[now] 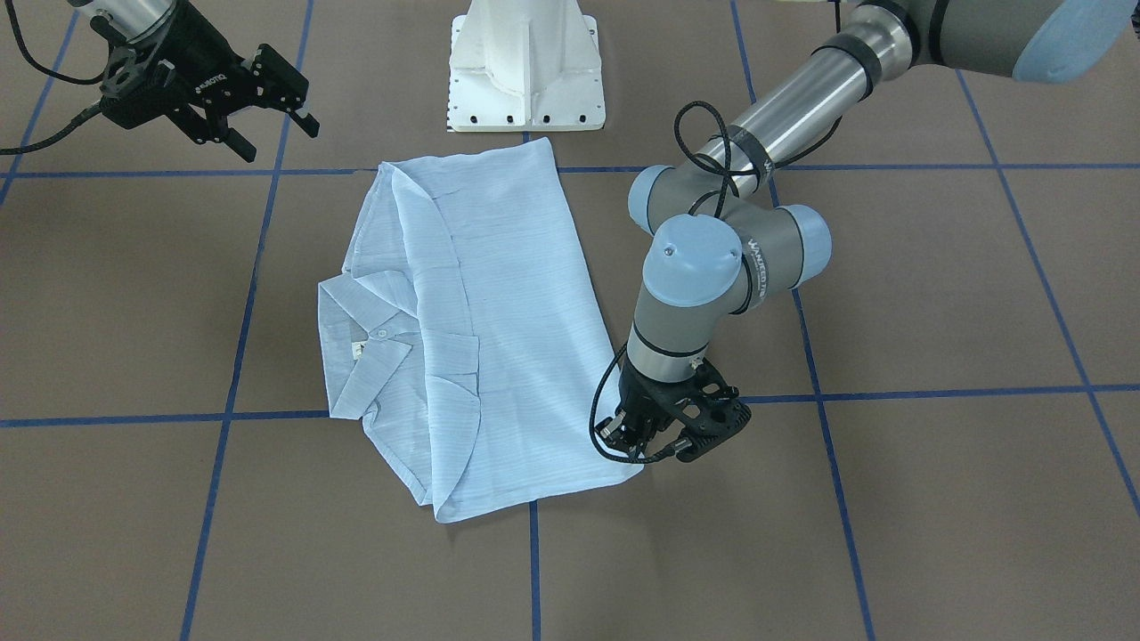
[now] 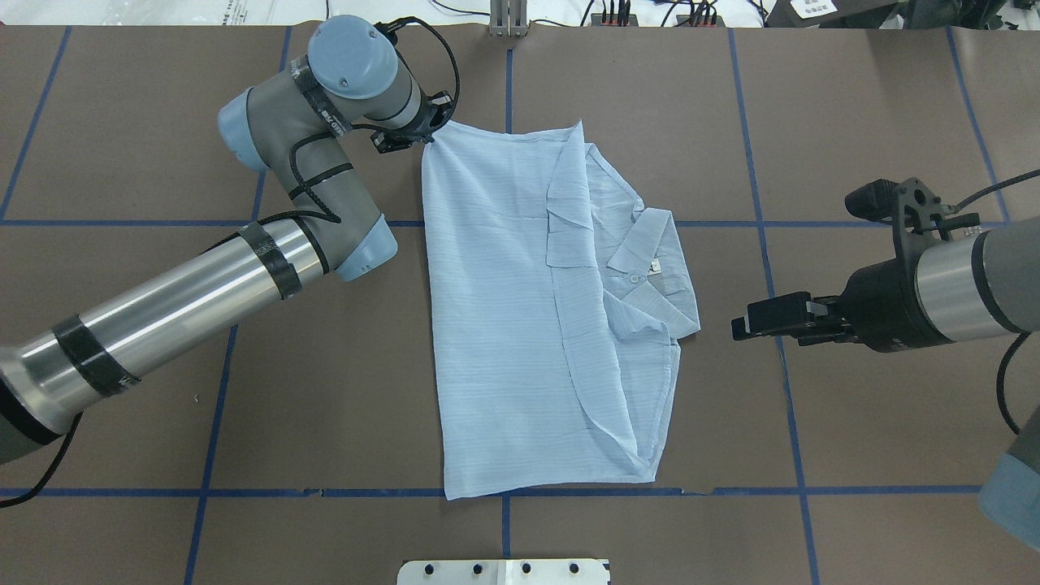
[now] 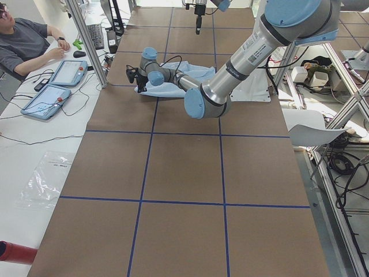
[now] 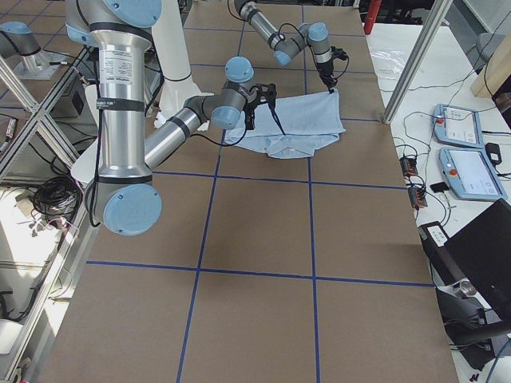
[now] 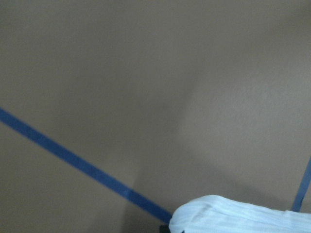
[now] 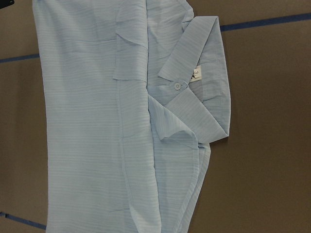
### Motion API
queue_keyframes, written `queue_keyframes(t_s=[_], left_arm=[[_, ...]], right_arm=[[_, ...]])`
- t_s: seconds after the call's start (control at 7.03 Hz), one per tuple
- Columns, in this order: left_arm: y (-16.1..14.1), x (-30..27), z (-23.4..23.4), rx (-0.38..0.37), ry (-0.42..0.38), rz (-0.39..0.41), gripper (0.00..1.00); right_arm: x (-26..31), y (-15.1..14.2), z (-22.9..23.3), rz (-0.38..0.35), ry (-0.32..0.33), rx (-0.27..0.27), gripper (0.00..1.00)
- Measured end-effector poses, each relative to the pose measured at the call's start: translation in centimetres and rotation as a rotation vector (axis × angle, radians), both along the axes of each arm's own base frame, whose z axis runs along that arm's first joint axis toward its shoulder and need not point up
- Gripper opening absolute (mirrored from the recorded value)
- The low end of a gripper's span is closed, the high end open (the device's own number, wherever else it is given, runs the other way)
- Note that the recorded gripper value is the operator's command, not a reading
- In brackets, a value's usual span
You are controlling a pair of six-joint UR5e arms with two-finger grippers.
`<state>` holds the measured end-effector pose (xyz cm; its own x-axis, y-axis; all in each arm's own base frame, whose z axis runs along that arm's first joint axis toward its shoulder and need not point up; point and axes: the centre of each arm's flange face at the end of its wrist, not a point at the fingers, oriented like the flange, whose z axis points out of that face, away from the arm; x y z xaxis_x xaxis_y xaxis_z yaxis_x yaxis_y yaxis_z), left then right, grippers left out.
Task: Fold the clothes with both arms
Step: 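Release and raise the left gripper while the right gripper moves to the near edge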
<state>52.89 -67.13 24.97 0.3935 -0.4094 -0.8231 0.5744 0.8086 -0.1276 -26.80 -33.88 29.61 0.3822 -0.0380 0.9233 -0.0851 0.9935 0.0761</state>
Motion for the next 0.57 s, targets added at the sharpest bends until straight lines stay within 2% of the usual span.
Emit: queue_keyframes(t_s=[0.28,0.43,0.57], left_arm=[[-0.87,0.02,0.50,0.058,0.028,-0.029,0.00],[-0.92,0.05,0.63,0.064,0.031,-0.031,0.99],[-0.92,0.05,0.75,0.074,0.032,-0.030,1.00]], right_arm=[[-0.16,-0.02,0.07,-0.001,0.001,0.000,1.00],[-0.20,-0.04,0.15,0.000,0.003,-0.001,1.00],[-0.33,-0.08,0.33,-0.001,0.007,-0.004,1.00]])
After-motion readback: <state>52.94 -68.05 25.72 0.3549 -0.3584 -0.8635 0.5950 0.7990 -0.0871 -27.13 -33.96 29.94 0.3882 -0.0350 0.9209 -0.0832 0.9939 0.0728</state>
